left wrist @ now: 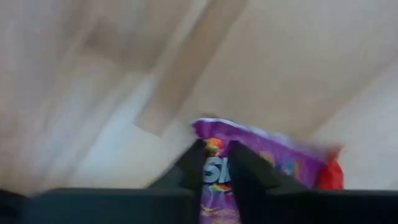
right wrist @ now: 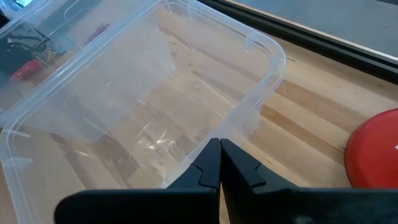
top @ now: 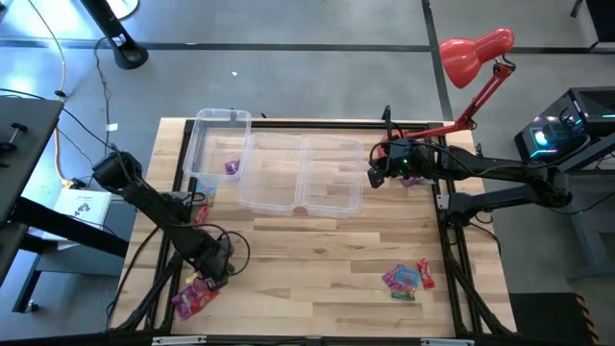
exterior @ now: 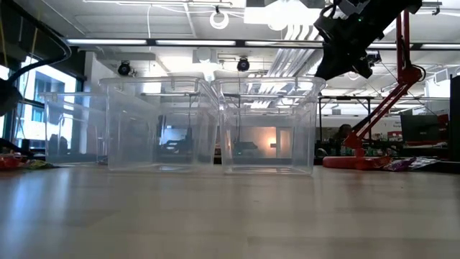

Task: Sort candy
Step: Put the violet candy bag into the left transparent bin

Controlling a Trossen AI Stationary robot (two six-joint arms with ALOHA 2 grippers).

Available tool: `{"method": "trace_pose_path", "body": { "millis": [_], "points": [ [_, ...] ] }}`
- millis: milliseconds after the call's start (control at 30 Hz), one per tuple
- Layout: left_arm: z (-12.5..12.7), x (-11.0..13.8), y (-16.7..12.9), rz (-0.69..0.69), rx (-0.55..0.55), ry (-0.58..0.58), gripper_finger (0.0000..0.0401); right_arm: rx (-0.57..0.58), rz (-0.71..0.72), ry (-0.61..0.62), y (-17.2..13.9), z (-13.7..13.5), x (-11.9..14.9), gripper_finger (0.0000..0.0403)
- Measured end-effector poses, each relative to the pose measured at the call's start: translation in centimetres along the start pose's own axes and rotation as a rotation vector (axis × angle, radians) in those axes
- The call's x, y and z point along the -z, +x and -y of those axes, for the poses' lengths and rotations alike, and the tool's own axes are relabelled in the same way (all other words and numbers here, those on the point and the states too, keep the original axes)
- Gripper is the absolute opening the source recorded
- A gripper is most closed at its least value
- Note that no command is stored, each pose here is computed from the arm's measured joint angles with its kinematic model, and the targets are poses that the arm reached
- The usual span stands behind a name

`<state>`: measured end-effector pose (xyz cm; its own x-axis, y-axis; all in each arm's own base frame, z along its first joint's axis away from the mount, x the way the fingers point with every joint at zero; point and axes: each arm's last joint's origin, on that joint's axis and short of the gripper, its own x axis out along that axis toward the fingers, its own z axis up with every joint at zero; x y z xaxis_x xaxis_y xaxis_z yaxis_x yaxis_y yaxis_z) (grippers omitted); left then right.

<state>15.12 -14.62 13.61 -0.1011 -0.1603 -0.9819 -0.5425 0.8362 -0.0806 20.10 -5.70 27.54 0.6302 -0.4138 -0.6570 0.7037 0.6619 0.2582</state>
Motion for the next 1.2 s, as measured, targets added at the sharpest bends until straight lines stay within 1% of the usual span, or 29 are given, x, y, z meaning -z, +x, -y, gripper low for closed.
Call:
{"method": "trace_pose_path", "body": {
  "millis": [33, 133, 233, 500, 600, 700, 767, 833, 900, 1000, 1133, 1200],
  "points": [
    [-0.2, 0.0, -0.3, 0.026, 0.001, 0.004, 0.0017, 0.001, 0.0, 0.0, 0.0, 0.0, 0.0, 0.0],
    [-1.2, -0.1, -1.7, 0.131, -0.009, -0.048, 0.0011, 0.001, 0.001, 0.001, 0.0, 0.0, 0.0, 0.0],
    [-2.1, -0.3, -4.1, 0.232, 0.004, -0.085, 0.0001, 0.001, 0.001, 0.006, 0.0, 0.0, 0.0, 0.0],
    [-4.4, -0.5, -11.9, 0.579, 0.131, -0.152, 0.0, 0.002, 0.001, 0.009, 0.0, 0.0, 0.0, 0.0],
    [-5.1, -0.8, -13.6, 0.636, 0.165, -0.15, 0.0, 0.005, 0.003, 0.026, 0.0, 0.0, 0.0, 0.0],
    [-5.4, -1.0, -13.4, 0.591, 0.165, -0.111, 0.0003, 0.007, 0.005, 0.027, 0.0, 0.0, 0.0, 0.0],
    [-5.4, -1.1, -12.3, 0.524, 0.147, -0.099, 0.0011, 0.007, 0.005, 0.028, 0.0, 0.0, 0.0, 0.0],
    [-5.2, -1.2, -10.9, 0.442, 0.164, -0.105, 0.0026, 0.007, 0.005, 0.027, 0.0, 0.0, 0.0, 0.0],
    [-4.5, -1.3, -9.6, 0.38, 0.212, -0.121, 0.0047, 0.008, 0.005, 0.028, 0.0, 0.0, 0.0, 0.0],
    [-3.2, -1.2, -8.1, 0.343, 0.282, -0.151, 0.0084, 0.013, -0.003, 0.025, 0.0, 0.1, 0.1, 0.0],
    [-1.5, -0.6, -6.5, 0.281, 0.268, -0.145, 0.0131, 0.021, -0.015, 0.021, 0.0, 0.2, 0.2, 0.0],
    [-1.0, 0.0, -5.7, 0.241, 0.233, -0.12, 0.0151, 0.022, -0.016, 0.019, 0.0, 0.2, 0.2, 0.0]
  ]
}}
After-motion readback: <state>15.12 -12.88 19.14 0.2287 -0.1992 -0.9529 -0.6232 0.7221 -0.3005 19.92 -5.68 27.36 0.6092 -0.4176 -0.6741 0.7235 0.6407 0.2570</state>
